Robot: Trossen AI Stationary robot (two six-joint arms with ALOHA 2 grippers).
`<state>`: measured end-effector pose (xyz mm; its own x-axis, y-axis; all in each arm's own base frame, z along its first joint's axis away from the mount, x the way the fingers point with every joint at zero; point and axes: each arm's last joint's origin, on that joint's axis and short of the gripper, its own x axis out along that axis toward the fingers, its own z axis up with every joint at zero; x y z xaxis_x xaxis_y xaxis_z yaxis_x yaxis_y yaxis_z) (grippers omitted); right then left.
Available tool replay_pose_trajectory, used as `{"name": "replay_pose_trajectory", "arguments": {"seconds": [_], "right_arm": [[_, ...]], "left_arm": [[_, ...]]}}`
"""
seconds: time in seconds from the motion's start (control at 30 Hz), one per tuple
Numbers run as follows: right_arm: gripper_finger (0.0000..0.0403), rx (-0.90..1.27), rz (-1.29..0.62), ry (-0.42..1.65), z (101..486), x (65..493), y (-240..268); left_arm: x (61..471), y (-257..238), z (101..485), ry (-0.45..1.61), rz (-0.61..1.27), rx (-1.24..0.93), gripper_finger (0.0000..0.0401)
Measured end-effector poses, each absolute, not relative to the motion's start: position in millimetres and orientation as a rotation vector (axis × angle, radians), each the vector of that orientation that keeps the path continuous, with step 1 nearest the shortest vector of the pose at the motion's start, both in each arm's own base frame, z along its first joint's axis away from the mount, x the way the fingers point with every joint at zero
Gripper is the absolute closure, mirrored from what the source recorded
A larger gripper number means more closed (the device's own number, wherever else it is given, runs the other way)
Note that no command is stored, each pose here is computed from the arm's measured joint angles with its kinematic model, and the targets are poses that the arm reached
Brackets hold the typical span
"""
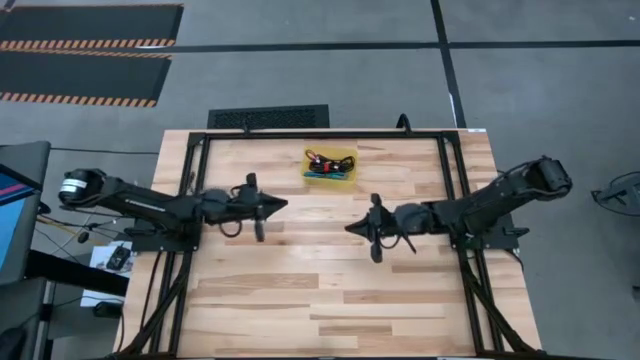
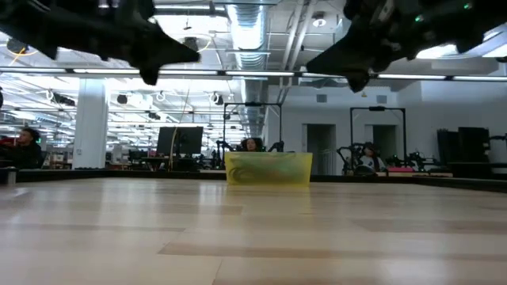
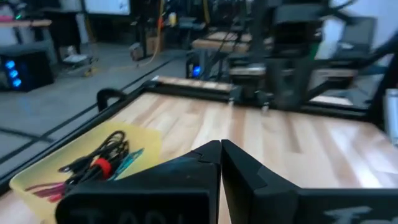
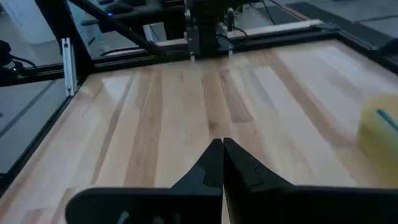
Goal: Pick and place USB-C Cables
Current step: Return to Home Position
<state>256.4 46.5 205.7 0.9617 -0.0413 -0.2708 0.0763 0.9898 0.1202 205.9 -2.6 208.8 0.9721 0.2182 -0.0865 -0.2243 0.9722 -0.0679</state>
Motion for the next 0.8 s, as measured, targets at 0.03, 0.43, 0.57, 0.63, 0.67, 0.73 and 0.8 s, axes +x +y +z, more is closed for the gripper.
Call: {"name": "replay_pose_trajectory", "arguments": {"seconds": [0.03, 0.43, 0.57, 0.63, 0.67, 0.73, 0.8], "right_arm": [[0.0387, 0.122, -0.057, 0.265, 206, 258, 43], [0.0386, 0.019, 0.048, 0.126, 234, 250, 23], [0.0386, -0.031, 0.069, 0.073, 248, 240, 21], [0.0387, -0.055, 0.070, 0.051, 256, 234, 20], [0.0388, -0.069, 0.071, 0.048, 259, 230, 20], [0.0388, -0.089, 0.072, 0.049, 264, 221, 19], [0.0387, -0.100, 0.073, 0.056, 269, 212, 18]], "left_arm": [[201, -5, 210, 0.068, 0.210, -0.072, 0.0401], [160, -9, 225, -0.056, 0.192, -0.044, 0.0401], [151, -9, 219, -0.076, 0.181, -0.064, 0.0401], [147, -10, 216, -0.084, 0.170, -0.072, 0.0401], [146, -11, 215, -0.089, 0.163, -0.074, 0.0401], [143, -13, 214, -0.091, 0.163, -0.077, 0.0401], [141, -15, 212, -0.095, 0.165, -0.076, 0.0401]]}}
